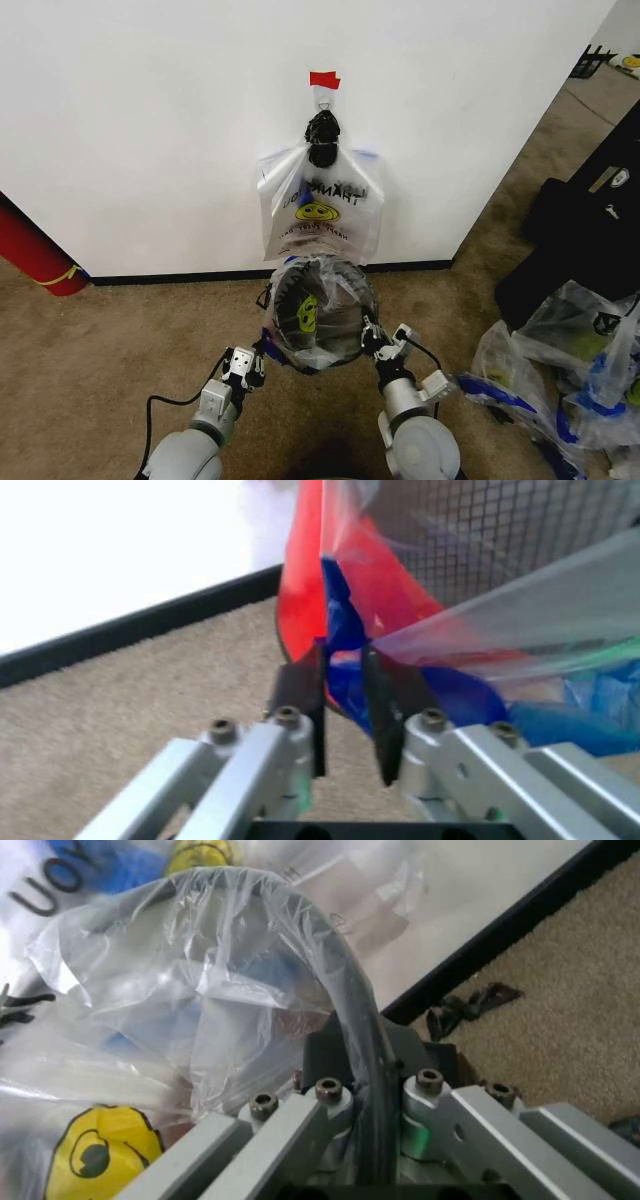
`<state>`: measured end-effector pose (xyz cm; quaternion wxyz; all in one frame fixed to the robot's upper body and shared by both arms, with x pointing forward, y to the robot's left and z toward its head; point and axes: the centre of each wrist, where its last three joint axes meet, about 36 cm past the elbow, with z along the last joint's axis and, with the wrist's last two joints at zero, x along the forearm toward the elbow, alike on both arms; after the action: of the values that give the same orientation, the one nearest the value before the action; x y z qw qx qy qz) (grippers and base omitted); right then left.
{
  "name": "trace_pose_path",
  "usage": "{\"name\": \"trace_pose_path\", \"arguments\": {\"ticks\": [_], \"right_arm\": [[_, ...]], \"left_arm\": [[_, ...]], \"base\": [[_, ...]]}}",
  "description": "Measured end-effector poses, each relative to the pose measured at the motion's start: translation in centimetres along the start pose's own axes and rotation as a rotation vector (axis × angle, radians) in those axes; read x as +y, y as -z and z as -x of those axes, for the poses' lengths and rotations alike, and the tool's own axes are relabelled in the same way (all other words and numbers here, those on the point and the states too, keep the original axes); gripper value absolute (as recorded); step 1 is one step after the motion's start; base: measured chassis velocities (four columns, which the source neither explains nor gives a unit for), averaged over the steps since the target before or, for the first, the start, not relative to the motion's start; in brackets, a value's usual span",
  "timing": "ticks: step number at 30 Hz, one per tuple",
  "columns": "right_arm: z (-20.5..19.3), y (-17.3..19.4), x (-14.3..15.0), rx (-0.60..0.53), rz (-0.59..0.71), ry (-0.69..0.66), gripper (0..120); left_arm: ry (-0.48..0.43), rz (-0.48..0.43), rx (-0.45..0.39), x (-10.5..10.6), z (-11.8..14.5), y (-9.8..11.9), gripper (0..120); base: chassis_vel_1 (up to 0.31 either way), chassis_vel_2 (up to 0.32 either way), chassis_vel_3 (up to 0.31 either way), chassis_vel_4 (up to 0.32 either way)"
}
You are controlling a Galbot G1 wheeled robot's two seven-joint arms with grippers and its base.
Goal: Pick up the garbage bag from the wall and place it over the trash bin.
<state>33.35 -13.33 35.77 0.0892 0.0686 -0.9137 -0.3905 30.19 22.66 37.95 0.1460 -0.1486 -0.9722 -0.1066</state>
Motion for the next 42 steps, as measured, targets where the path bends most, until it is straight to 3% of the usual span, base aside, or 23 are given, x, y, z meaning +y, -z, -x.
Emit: {"name": "trace_pose_path", "arguments": {"ticks": [3,8,12,16,17,20,25,38,42], "right_arm": [[1.7,-0.4,-0.9,-0.014,-0.004,-0.022,0],[3.8,-0.8,-1.9,-0.03,-0.011,-0.041,0],[4.7,-1.4,-2.2,-0.034,-0.031,-0.038,0],[5.2,-2.1,-2.3,-0.034,-0.067,-0.021,0],[5.2,-2.1,-2.3,-0.034,-0.067,-0.021,0],[5.4,-2.2,-2.3,-0.036,-0.083,-0.01,0],[5.4,-2.4,-2.1,-0.035,-0.103,0.008,0],[4.7,-2.2,-1.8,-0.009,-0.161,0.042,0],[4.7,-2.1,-1.7,-0.004,-0.185,0.056,0]], "left_arm": [[0.019,0.05,0.035,0.6,-0.2,-0.1,34],[0.034,0.055,0.046,0.2,-0.9,0.6,51],[0.038,0.004,-0.018,-0.3,-1.6,3.2,63],[-0.002,-0.059,-0.115,-0.6,-2.9,7.7,79],[-0.002,-0.059,-0.115,-0.6,-2.9,7.7,79],[-0.042,-0.088,-0.152,-0.6,-3.5,9.6,67],[-0.078,-0.102,-0.154,-0.8,-3.3,10.4,50],[-0.125,-0.163,0.069,-2.8,-1.5,16.1,1],[-0.129,-0.114,0.087,-2.9,-0.8,17.2,0]], "base": [[0.0,0.0,0.0,0.0],[0.0,0.0,0.0,0.0],[0.0,0.0,0.0,0.0],[0.0,0.0,0.0,0.0],[0.0,0.0,0.0,0.0],[0.0,0.0,0.0,0.0],[0.0,0.0,0.0,0.0],[0.0,0.0,0.0,0.0],[0.0,0.0,0.0,0.0]]}}
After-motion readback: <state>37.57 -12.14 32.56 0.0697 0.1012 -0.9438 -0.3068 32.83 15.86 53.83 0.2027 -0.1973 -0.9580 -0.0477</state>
